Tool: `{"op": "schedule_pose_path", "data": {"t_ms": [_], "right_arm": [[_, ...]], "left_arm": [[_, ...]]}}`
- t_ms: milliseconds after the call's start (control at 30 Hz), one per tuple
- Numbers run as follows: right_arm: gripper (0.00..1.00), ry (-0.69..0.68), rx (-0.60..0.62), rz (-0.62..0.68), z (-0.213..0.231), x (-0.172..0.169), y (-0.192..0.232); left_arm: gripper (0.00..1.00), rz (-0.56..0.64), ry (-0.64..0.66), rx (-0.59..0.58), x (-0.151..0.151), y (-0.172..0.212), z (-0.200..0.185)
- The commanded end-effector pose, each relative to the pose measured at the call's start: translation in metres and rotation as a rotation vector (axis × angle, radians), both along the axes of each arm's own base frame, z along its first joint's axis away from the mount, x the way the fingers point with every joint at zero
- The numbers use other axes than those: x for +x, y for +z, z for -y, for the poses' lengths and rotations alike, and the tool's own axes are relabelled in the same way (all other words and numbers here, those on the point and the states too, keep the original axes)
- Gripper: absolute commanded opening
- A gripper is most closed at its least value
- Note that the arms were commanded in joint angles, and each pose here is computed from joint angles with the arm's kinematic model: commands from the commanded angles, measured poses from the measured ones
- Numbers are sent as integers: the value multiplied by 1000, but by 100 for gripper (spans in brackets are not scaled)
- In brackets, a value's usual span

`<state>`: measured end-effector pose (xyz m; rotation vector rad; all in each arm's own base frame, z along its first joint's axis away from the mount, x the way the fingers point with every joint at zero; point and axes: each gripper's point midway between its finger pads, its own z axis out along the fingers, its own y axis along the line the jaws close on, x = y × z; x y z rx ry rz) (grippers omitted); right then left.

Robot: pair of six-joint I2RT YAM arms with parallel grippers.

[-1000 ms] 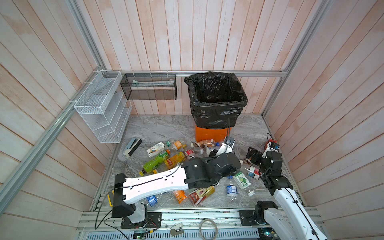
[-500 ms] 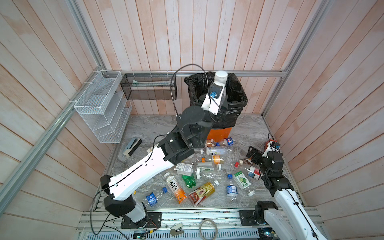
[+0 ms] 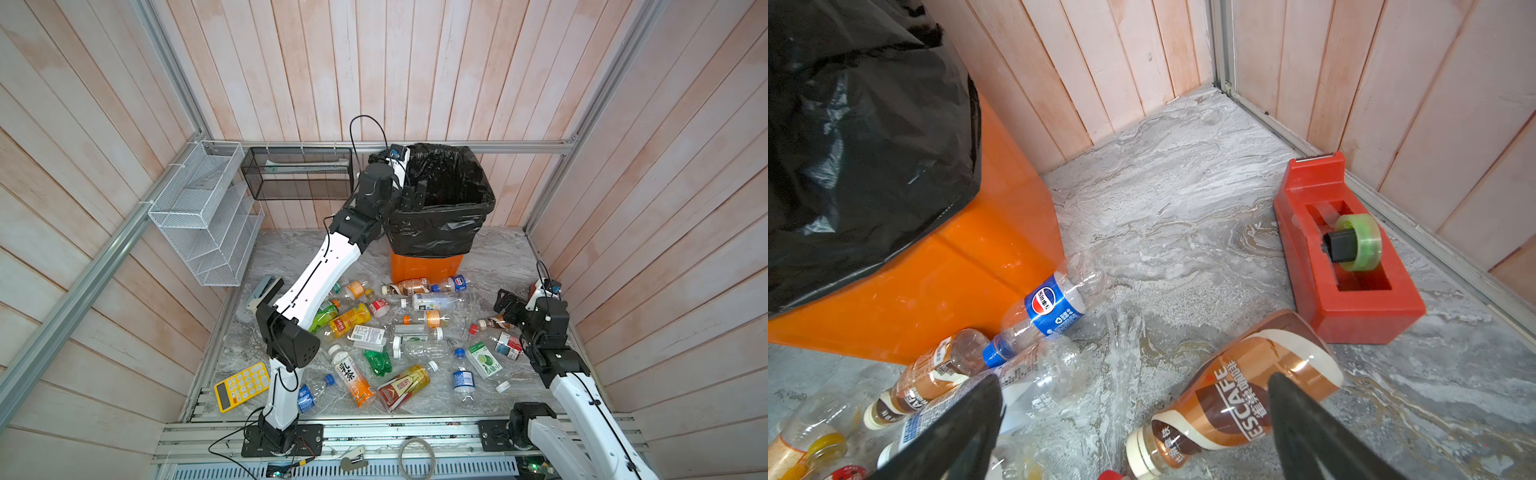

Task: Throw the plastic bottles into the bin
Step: 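Withdraw the left arm from the bin while the right gripper approaches the brown Nescafe bottle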

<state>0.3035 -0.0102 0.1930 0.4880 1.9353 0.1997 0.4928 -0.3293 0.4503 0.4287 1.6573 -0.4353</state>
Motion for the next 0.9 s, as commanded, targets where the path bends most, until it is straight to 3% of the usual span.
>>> {"op": "schedule_pose_path", "data": {"t_ms": [0, 133, 333, 667, 867], "right_arm": [[99, -34, -20, 1, 8, -3, 8], [99, -61, -25, -26, 12, -6, 1], [99, -74, -8, -73, 13, -5, -16], [99, -129, 17, -156, 19, -7, -37], [99, -176, 15, -239, 26, -9, -60]], "left_arm": [[100, 256, -80, -147, -66, 119, -11], [100, 354, -78, -58, -100, 133, 3], [100, 375, -108, -39, -130, 117, 7], [100, 327, -57, -26, -165, 47, -33], [100, 223, -18, 35, -172, -13, -53]]}}
